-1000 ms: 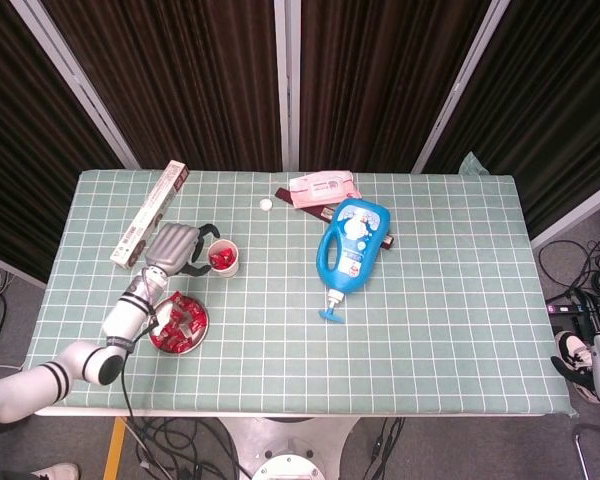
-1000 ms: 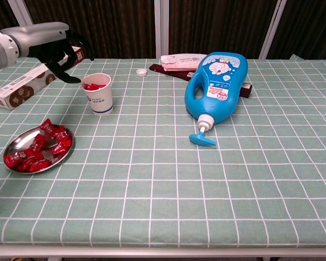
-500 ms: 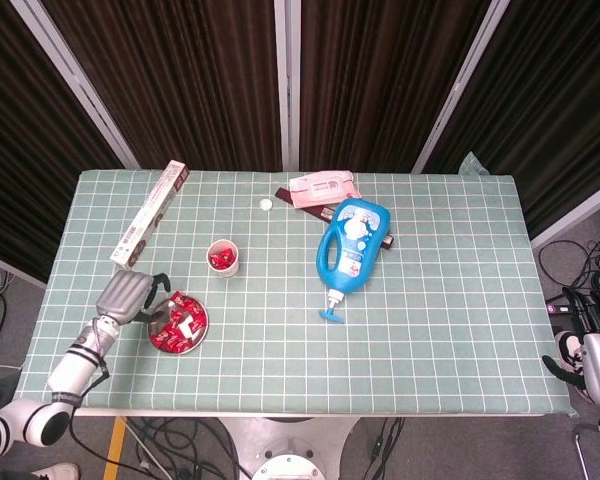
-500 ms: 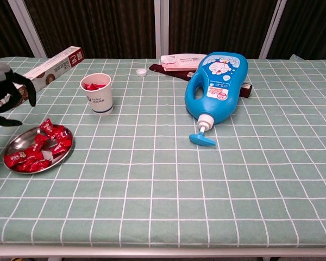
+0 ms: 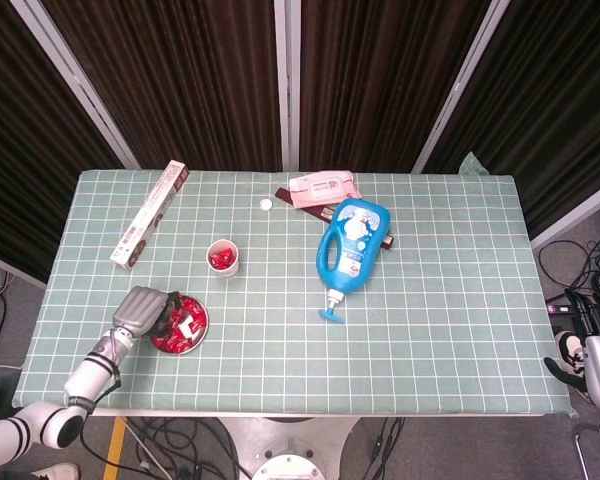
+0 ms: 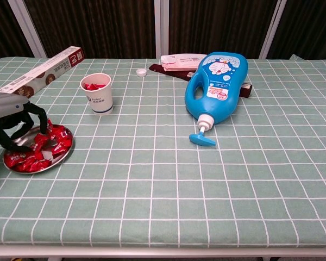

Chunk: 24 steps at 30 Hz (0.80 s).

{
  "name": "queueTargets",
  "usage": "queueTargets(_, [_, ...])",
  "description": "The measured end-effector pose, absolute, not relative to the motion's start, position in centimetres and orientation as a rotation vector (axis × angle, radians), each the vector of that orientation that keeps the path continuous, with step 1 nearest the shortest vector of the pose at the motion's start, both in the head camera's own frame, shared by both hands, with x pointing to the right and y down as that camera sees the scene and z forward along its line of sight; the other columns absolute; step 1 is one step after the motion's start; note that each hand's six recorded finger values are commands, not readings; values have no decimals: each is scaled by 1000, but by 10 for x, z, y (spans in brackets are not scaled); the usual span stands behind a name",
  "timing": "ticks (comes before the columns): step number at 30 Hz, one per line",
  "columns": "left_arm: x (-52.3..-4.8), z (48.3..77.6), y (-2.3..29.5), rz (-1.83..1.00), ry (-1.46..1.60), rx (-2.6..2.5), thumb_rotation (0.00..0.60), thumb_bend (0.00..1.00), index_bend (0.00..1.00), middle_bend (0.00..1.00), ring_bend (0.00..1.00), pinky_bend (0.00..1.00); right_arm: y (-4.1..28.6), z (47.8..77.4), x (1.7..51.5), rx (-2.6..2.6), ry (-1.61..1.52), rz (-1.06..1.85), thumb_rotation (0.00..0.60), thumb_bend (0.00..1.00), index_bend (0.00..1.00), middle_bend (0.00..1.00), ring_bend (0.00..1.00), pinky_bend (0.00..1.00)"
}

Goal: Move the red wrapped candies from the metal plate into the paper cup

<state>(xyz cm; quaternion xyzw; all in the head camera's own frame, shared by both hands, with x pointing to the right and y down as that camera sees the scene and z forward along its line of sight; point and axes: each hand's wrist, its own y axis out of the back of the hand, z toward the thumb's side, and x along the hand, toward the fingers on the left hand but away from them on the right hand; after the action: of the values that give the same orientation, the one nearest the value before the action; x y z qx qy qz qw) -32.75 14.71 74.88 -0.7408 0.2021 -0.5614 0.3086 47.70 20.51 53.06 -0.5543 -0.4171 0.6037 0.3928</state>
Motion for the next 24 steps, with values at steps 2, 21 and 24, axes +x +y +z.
queueTargets(2, [-326, 750, 147, -1482, 530, -1961, 600, 242, 502, 826, 929, 1000, 205, 531, 477, -1407, -1058, 1533, 600, 52, 0, 113, 62, 337])
queueTargets(21, [-316, 756, 149, -1479, 495, -1998, 600, 246, 501, 827, 929, 1000, 206, 532, 479, -1403, -1058, 1549, 600, 52, 0, 113, 62, 336])
queueTargets(24, [-316, 758, 149, -1487, 492, -2005, 600, 263, 528, 829, 929, 1000, 206, 532, 479, -1402, -1058, 1550, 600, 52, 0, 113, 62, 336])
